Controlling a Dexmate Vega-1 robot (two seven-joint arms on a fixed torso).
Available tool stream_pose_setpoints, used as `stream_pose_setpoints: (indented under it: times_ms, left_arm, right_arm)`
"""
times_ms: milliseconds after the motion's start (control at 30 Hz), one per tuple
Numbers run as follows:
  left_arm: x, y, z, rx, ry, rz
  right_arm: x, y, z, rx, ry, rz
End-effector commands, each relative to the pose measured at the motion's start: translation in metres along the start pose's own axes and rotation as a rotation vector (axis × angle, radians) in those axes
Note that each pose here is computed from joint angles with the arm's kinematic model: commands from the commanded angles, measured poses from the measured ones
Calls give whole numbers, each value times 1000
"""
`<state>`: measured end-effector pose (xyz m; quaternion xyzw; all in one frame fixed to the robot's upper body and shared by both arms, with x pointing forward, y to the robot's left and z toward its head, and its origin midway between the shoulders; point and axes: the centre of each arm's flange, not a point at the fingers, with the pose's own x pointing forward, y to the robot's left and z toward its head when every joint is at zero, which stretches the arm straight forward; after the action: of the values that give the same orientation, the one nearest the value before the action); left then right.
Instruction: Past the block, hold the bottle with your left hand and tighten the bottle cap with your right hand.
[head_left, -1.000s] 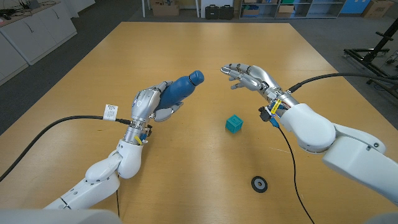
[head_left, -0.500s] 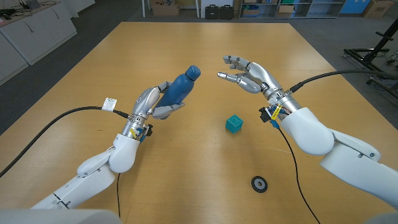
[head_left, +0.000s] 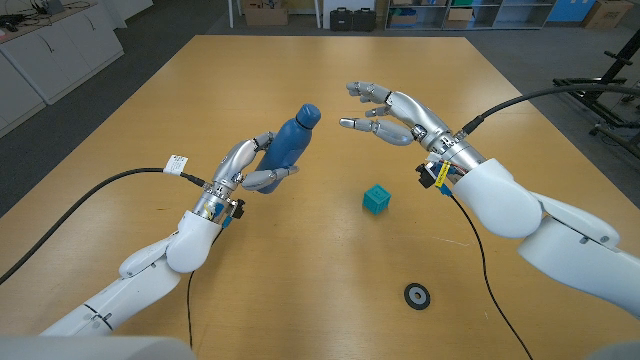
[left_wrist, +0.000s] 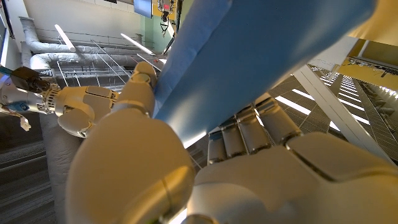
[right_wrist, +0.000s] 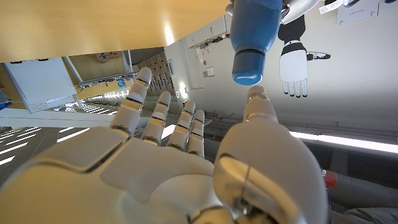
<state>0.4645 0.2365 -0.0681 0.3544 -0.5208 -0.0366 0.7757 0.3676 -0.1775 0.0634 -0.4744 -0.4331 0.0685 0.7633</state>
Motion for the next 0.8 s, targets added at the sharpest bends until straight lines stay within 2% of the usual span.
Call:
stream_pose_setpoints:
  times_ms: [33,433,800]
  left_arm:
    - [-2,-6,1,-25,-55,-20]
    - [3,-8,1,2,-66,-74]
    - [8,-11,0,21,-55,-91]
  right_arm:
    - [11,-14,13,-86,-11,75]
    - [15,-20,25,-187,8,127]
    - [15,-22,34,-216,-15,177]
